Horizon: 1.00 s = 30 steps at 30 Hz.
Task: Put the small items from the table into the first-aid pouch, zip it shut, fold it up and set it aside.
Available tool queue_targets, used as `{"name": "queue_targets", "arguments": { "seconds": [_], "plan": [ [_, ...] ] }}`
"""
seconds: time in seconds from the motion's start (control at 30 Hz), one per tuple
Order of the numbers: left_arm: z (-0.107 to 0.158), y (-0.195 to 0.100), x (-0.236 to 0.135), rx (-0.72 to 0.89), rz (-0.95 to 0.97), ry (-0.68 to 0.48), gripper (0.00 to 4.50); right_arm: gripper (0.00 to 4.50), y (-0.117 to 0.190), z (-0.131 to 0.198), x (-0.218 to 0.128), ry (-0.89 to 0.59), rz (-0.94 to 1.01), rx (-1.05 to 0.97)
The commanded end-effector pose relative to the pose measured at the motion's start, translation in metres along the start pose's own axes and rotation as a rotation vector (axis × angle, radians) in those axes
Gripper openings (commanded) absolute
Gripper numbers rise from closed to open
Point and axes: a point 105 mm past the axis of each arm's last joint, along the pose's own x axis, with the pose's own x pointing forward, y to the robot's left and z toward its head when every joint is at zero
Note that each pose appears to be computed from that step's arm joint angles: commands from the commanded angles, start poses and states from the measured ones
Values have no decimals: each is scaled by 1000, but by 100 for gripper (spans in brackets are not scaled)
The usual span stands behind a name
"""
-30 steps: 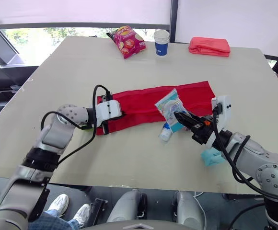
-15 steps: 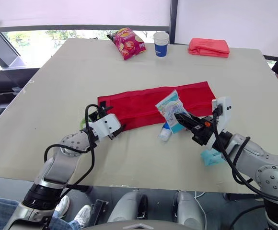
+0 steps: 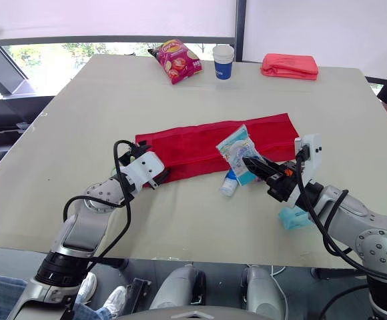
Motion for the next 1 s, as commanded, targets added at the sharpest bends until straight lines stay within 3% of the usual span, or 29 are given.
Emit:
{"name": "queue_targets", "arguments": {
  "seconds": [0.03, 0.1, 0.17, 0.33, 0.37, 0.6, 0.77, 1.0],
  "plan": [
    [-17, 13, -2, -8, 43, 74, 391, 7, 8, 10, -1, -45, 23, -37],
    [-19, 15, -3, -12, 48, 87, 353, 7, 8, 10, -1, -45, 23, -37],
    [-22, 13, -3, -20, 32, 100, 278, 7, 8, 10, -1, -46, 23, -38],
    [-27, 9, -2, -29, -4, 122, 34, 7, 8, 10, 0, -49, 22, -38],
    [-26, 9, -1, -27, -7, 117, 6, 7, 8, 10, 0, -49, 23, -38],
    [2, -3, 1, -25, -123, -16, 6, 7, 10, 8, 3, -44, 34, -36],
    [51, -19, -3, -110, -210, -194, 6, 7, 16, -12, 9, 27, 46, 36],
    [72, -32, -13, -145, -273, -226, 6, 7, 21, -50, 20, 153, -1, 149]
  ]
}}
